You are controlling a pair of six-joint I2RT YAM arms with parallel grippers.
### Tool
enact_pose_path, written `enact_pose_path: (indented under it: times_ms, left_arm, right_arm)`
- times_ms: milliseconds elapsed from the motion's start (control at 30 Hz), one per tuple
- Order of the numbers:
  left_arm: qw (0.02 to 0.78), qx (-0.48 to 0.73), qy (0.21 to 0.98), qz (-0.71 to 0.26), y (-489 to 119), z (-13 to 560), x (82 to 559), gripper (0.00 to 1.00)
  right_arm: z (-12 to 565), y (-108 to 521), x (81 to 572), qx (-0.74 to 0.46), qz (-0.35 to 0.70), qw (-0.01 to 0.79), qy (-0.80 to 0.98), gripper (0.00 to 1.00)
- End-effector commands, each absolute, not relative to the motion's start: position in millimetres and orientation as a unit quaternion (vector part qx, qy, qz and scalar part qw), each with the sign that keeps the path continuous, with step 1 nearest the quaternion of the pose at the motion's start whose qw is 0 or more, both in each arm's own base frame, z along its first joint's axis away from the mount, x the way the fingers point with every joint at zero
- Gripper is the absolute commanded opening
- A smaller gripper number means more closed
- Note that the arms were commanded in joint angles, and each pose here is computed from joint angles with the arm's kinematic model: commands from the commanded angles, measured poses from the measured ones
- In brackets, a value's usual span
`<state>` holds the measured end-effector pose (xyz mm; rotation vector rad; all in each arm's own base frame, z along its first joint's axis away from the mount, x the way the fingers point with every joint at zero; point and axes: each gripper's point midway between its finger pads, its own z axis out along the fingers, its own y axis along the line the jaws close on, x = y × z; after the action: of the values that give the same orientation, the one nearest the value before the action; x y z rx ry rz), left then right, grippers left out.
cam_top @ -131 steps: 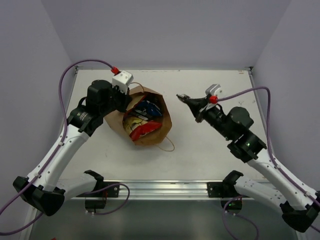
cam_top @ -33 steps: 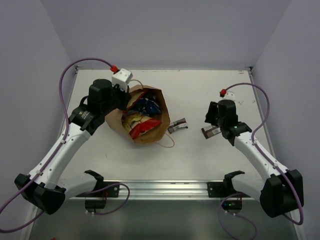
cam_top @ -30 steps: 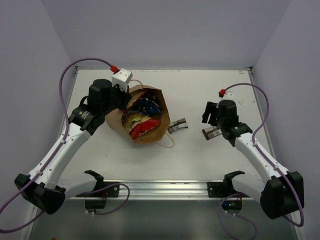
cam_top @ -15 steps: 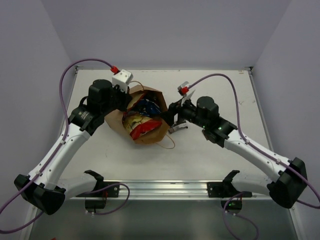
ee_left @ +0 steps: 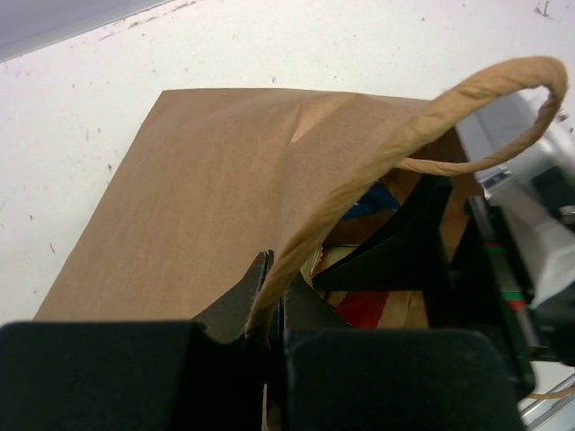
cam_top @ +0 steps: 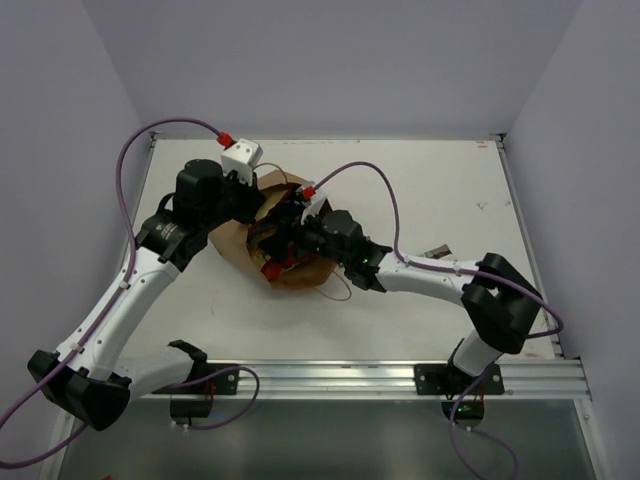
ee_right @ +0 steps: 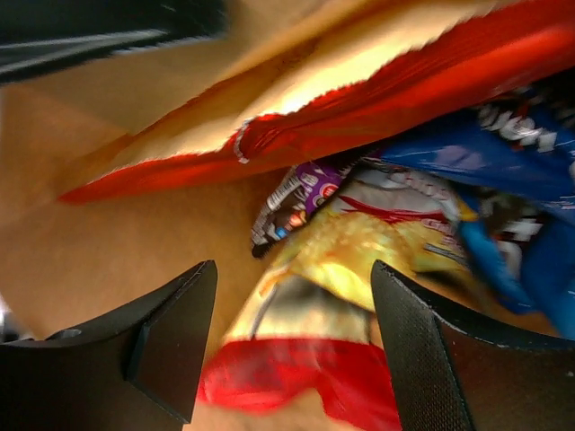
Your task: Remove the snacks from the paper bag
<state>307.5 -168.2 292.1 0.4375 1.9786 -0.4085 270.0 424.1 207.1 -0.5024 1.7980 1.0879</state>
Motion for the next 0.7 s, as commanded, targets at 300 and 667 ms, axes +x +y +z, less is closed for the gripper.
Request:
enact_pose_path:
  times_ms: [300,667]
  left_arm:
    - [0.513,0.144,0.820,-0.207,-172,304,301,0.00]
    - [0.515,0.157,0.813,-0.222,-175,313,294,0.00]
  right_arm:
    - [228,469,314,-0.057,0.496,0.509,0.702,0.76]
    - [203,498,335,-0.062,0.477,0.501,0.719,0.70]
